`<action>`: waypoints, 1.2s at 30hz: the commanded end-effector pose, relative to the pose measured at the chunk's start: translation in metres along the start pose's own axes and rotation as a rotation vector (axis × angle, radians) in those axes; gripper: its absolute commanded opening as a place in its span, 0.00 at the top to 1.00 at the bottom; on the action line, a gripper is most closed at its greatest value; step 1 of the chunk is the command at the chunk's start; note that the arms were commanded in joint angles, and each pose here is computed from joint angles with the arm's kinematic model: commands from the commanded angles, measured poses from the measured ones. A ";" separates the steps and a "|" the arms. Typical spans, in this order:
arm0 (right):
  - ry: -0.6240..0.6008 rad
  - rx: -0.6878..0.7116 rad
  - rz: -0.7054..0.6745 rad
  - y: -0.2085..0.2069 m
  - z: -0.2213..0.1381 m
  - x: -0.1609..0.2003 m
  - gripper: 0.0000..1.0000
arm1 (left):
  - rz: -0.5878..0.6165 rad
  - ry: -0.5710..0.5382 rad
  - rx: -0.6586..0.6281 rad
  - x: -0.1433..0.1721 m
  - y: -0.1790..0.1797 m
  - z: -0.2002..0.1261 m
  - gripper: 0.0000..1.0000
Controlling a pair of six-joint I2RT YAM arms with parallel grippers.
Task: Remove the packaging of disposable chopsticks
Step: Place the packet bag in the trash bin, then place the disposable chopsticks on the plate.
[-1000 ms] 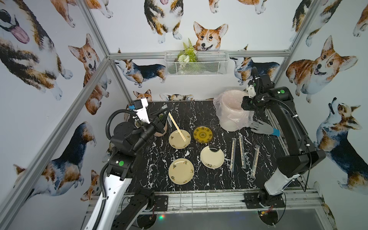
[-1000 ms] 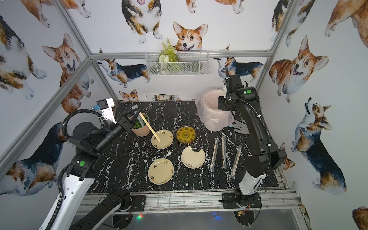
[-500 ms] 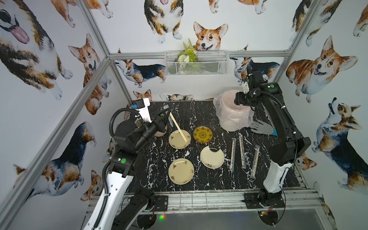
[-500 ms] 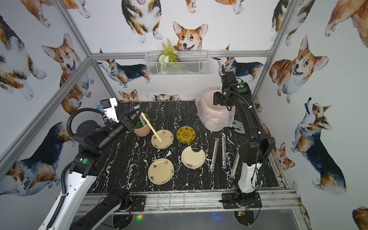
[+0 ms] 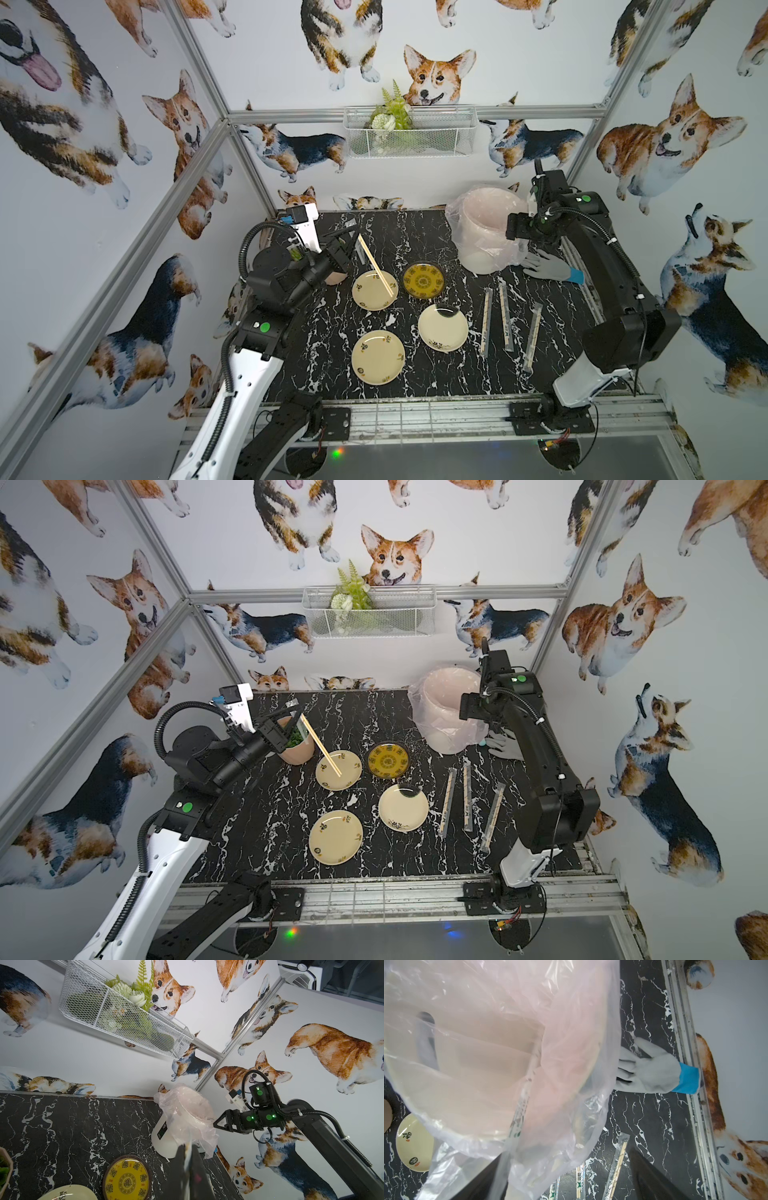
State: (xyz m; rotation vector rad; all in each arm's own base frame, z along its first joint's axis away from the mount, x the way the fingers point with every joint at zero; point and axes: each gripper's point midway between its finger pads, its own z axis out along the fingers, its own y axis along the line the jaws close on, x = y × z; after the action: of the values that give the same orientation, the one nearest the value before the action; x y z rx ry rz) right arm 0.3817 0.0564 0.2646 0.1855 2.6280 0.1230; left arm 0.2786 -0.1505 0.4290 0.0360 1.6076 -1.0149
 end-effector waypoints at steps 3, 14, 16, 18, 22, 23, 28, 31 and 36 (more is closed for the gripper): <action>-0.001 -0.181 0.097 0.012 0.003 0.006 0.10 | 0.002 -0.017 0.032 -0.005 -0.006 0.001 1.00; -0.026 -0.498 0.208 0.057 -0.026 0.008 0.08 | -0.009 -0.005 0.027 -0.001 -0.003 0.004 1.00; -0.040 -0.495 0.223 0.055 -0.032 0.009 0.07 | -0.010 -0.002 0.026 0.000 -0.002 0.006 1.00; -0.055 -0.480 0.231 0.052 -0.036 0.010 0.07 | -0.014 0.005 0.025 0.001 0.000 0.007 1.00; -0.067 -0.490 0.237 0.051 -0.045 0.014 0.06 | -0.023 0.015 0.031 0.004 0.001 0.011 1.00; -0.070 -0.498 0.239 0.052 -0.048 0.015 0.06 | -0.026 0.016 0.034 0.004 0.001 0.012 1.00; -0.163 -0.539 0.185 0.062 -0.086 0.014 0.19 | -0.060 0.042 0.076 0.008 -0.002 0.021 1.00; -0.261 -0.573 0.041 0.092 -0.120 0.021 0.33 | -0.092 0.083 0.149 0.013 -0.011 0.029 1.00; -0.286 -0.929 -0.192 0.188 -0.162 0.056 0.42 | -0.134 0.144 0.304 0.022 -0.033 0.038 1.00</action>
State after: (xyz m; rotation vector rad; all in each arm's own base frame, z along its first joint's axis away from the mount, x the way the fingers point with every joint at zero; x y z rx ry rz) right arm 0.2806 0.2055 0.3771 -0.1922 2.1900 0.9742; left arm 0.2987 -0.1910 0.4100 0.1080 1.6724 -1.2565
